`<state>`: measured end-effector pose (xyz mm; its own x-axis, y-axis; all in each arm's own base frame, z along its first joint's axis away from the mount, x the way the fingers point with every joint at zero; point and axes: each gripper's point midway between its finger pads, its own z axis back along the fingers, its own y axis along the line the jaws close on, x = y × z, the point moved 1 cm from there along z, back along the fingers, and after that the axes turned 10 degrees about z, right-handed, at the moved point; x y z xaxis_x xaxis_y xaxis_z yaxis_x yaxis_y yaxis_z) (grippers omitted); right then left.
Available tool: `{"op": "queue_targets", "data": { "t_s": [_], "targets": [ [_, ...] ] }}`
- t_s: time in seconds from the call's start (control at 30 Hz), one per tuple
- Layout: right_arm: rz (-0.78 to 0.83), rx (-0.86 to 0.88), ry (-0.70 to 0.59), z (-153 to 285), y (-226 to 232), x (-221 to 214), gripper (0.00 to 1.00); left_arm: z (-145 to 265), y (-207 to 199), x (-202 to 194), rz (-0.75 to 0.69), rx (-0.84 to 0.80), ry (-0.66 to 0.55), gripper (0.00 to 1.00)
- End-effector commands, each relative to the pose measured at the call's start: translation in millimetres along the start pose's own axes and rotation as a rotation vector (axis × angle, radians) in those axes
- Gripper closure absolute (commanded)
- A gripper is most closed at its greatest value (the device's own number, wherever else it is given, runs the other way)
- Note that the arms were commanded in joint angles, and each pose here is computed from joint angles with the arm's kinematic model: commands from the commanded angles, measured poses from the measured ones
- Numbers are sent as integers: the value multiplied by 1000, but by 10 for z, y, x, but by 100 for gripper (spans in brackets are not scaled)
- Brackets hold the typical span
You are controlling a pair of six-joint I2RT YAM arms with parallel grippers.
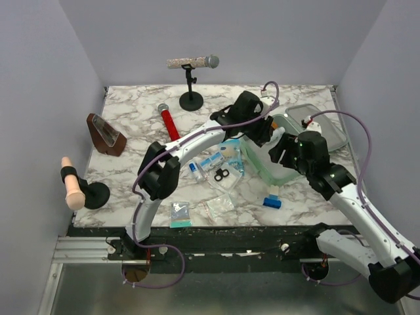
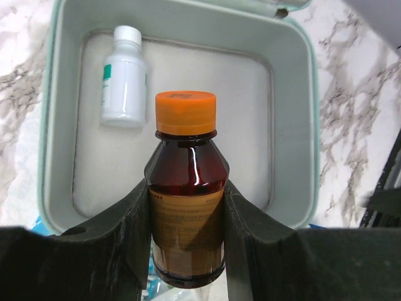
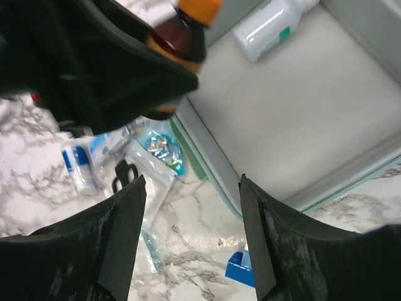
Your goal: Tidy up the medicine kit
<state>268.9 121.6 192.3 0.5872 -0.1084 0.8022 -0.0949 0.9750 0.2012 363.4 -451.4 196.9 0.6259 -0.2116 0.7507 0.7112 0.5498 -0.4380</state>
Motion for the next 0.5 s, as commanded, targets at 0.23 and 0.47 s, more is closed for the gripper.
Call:
{"op": "queue_targets", "data": {
  "t_s": [0.23,0.47],
  "targets": [
    [4,-137,-19,258,-321,-100,31,-619,-39,-379,-109,-31,165,67],
    [16,-152,-23,307,-372,-125,31,-920,51,-428,-82,-34,156,55]
  ]
}}
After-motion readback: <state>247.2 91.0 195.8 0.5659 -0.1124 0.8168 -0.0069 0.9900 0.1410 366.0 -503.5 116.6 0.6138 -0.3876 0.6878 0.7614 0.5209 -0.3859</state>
